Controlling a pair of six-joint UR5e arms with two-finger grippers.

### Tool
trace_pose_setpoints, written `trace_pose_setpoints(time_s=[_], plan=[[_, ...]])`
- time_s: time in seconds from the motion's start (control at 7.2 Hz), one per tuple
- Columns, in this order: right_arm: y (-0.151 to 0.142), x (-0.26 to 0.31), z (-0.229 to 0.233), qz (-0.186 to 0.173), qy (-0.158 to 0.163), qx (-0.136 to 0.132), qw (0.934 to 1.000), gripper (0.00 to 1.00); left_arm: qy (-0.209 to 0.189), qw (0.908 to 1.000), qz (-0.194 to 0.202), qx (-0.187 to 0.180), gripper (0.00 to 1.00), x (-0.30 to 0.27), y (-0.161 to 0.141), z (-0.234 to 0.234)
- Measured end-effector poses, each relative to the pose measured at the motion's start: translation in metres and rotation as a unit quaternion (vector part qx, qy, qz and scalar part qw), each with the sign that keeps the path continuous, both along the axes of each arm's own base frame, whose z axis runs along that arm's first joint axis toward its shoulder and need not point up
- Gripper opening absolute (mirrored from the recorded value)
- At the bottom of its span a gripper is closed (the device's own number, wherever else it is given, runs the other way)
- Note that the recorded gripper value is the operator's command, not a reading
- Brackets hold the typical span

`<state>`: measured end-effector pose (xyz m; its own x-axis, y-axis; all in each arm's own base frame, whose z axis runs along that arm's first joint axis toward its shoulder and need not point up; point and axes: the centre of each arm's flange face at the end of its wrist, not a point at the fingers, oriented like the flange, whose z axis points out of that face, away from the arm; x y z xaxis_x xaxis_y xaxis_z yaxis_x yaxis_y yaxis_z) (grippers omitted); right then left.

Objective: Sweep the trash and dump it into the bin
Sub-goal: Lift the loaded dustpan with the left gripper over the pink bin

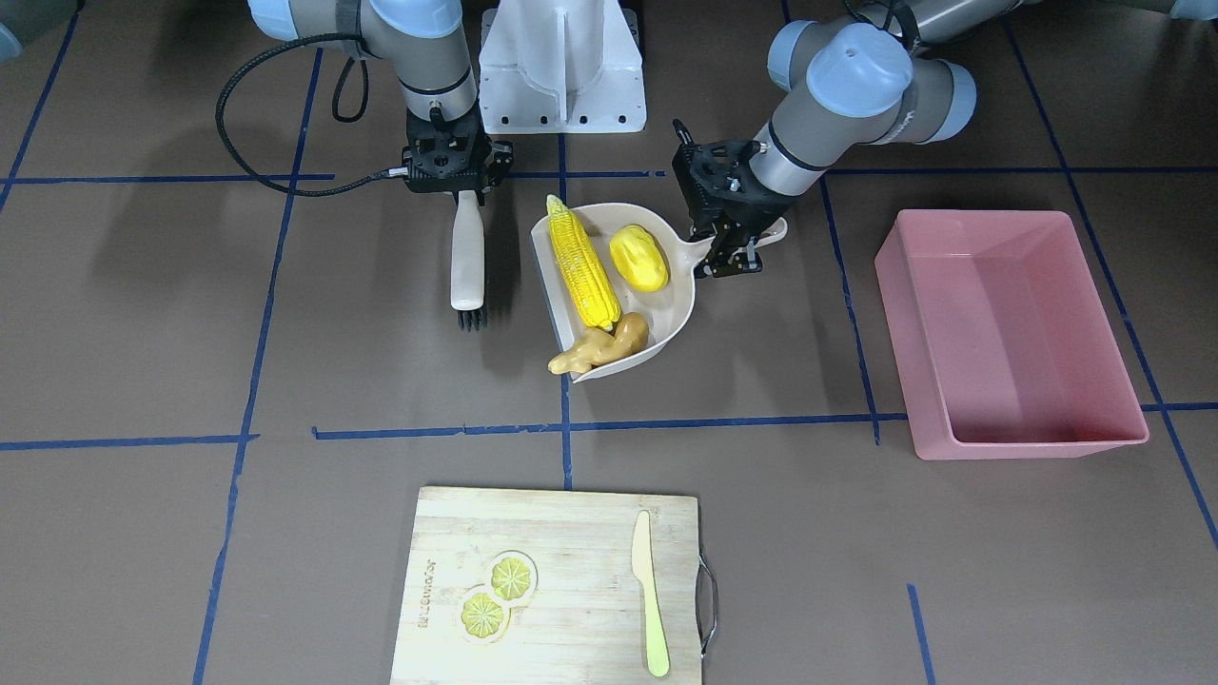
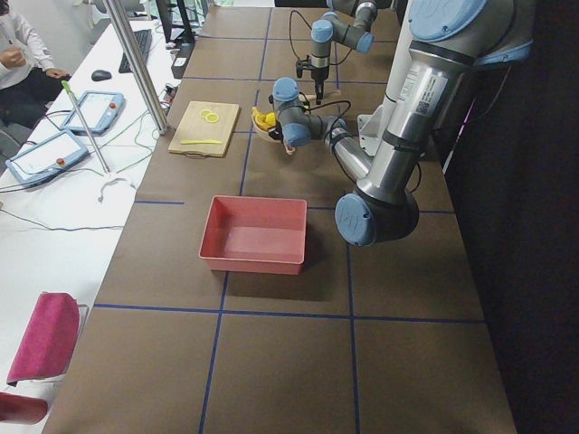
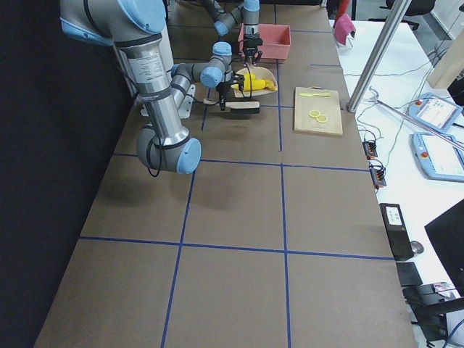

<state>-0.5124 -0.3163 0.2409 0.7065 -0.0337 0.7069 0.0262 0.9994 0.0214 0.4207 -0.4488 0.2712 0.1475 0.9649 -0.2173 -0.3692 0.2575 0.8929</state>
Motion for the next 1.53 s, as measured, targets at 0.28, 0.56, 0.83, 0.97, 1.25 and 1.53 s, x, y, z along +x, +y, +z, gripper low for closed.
trace_pose_setpoints(time_s=[0.28,0.56,0.83,0.97,1.25,1.53], plan=[[0.000,0.000,0.001,0.001,0.001,0.000,1.0000,0.00,0.021,0.9997,-0.007,-0.004,0.00,-0.039,-0.020,0.005],[-0.001,0.000,0.002,0.002,0.001,0.001,1.0000,0.00,0.034,0.9992,-0.015,-0.017,0.00,-0.088,-0.046,0.013],[-0.001,0.000,0.003,0.004,0.002,0.003,1.0000,0.00,0.043,0.9987,-0.017,-0.020,0.00,-0.141,-0.071,0.024],[-0.001,0.000,0.003,0.004,0.002,0.003,1.0000,0.00,0.041,0.9989,-0.019,-0.013,0.00,-0.169,-0.085,0.037],[-0.001,0.001,0.009,0.004,0.006,0.003,1.0000,0.00,0.032,0.9992,-0.022,0.008,0.00,-0.218,-0.117,0.071],[0.000,0.001,0.011,0.005,0.008,0.003,1.0000,0.00,0.020,0.9993,-0.027,0.017,0.00,-0.261,-0.143,0.112]])
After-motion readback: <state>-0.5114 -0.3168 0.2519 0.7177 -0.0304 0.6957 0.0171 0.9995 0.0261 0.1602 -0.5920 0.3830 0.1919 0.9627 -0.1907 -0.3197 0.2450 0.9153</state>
